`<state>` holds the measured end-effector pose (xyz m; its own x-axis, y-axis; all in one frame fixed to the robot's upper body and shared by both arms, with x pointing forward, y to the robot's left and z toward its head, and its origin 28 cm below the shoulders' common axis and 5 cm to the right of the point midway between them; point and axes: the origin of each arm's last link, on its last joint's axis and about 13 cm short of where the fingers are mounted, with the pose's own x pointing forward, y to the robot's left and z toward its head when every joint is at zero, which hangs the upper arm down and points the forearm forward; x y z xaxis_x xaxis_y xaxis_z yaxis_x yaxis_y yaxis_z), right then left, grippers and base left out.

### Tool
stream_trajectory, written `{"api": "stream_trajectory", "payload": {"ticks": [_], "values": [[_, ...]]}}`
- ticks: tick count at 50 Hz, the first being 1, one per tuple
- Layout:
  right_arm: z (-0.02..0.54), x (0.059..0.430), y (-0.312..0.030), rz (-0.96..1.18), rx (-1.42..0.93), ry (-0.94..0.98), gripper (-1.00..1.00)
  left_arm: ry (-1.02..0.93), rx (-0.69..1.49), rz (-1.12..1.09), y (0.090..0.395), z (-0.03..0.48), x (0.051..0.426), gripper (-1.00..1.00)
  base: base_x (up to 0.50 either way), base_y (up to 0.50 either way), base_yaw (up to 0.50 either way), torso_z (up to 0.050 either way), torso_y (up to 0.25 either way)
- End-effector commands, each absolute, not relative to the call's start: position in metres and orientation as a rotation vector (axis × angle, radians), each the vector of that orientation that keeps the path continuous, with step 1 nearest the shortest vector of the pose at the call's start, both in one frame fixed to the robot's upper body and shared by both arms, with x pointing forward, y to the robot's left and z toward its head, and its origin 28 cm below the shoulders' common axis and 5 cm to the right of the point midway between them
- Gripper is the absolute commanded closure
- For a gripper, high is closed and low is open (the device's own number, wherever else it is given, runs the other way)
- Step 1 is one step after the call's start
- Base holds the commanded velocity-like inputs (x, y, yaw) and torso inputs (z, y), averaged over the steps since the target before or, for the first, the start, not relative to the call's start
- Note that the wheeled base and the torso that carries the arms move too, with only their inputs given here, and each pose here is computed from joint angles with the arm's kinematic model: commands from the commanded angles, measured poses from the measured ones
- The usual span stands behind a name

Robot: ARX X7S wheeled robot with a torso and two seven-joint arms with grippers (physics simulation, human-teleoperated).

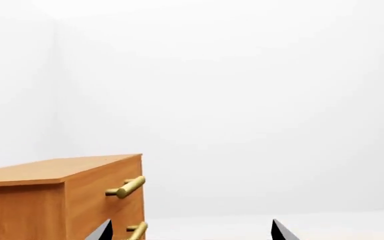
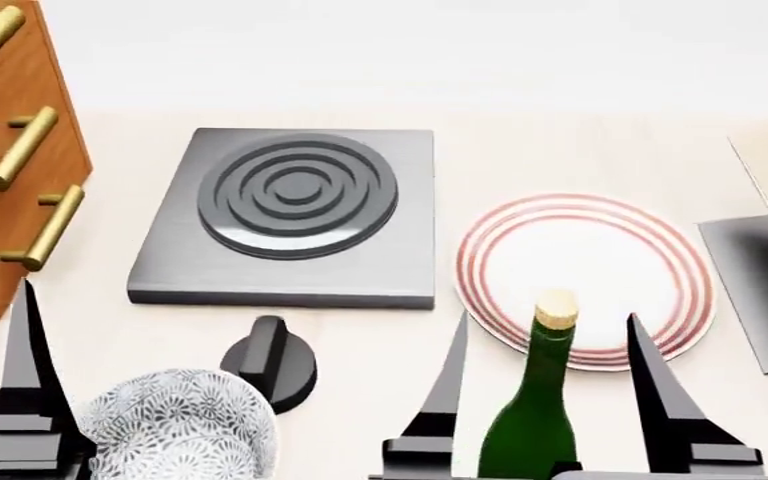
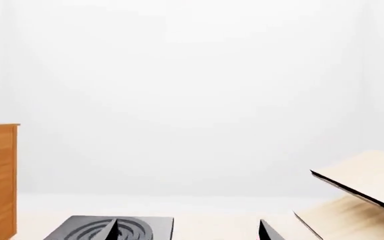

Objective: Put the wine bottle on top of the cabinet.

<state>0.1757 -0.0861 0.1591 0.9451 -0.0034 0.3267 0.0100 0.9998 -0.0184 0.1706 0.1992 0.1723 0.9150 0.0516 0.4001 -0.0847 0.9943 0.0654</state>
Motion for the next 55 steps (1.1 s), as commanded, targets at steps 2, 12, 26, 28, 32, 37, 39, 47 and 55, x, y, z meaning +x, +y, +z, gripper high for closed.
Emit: {"api": "stream_trajectory", "payload": {"ticks": [2,12,26,28,32,37,39,47,55], "values": [[0.159,0.177,-0.087,-0.010,-0.036,-0.333,-1.00,-0.418,0.075,0.048,0.200,0.172,0.172,-1.00,0.00,0.50,0.00,0.000,0.000],[0.161,0.175,-0.087,-0.008,-0.035,-0.337,-1.00,-0.420,0.074,0.046,0.200,0.173,0.171,-1.00,0.00,0.50,0.00,0.000,0.000],[0.162,0.175,-0.087,-0.010,-0.008,-0.342,-1.00,-0.419,0.076,0.047,0.200,0.173,0.171,-1.00,0.00,0.32,0.00,0.000,0.000],[0.162,0.175,-0.087,-0.010,-0.006,-0.343,-1.00,-0.420,0.076,0.047,0.200,0.173,0.171,-1.00,0.00,0.00,0.00,0.000,0.000],[0.161,0.175,-0.087,-0.012,-0.009,-0.343,-1.00,-0.420,0.076,0.047,0.200,0.173,0.171,-1.00,0.00,0.00,0.00,0.000,0.000],[0.161,0.175,-0.087,-0.015,-0.016,-0.344,-1.00,-0.419,0.077,0.047,0.200,0.172,0.171,-1.00,0.00,0.00,0.00,0.000,0.000],[0.161,0.175,-0.087,-0.014,-0.020,-0.343,-1.00,-0.418,0.077,0.047,0.200,0.172,0.171,-1.00,0.00,0.00,0.00,0.000,0.000],[0.165,0.177,-0.095,-0.039,-0.023,-0.349,-1.00,-0.400,0.083,0.038,0.197,0.166,0.172,-1.00,0.00,0.00,0.00,0.000,0.000],[0.177,0.185,-0.110,-0.112,-0.071,-0.363,-1.00,-0.400,0.084,0.037,0.197,0.167,0.172,-1.00,0.00,0.00,0.00,0.000,0.000]]}}
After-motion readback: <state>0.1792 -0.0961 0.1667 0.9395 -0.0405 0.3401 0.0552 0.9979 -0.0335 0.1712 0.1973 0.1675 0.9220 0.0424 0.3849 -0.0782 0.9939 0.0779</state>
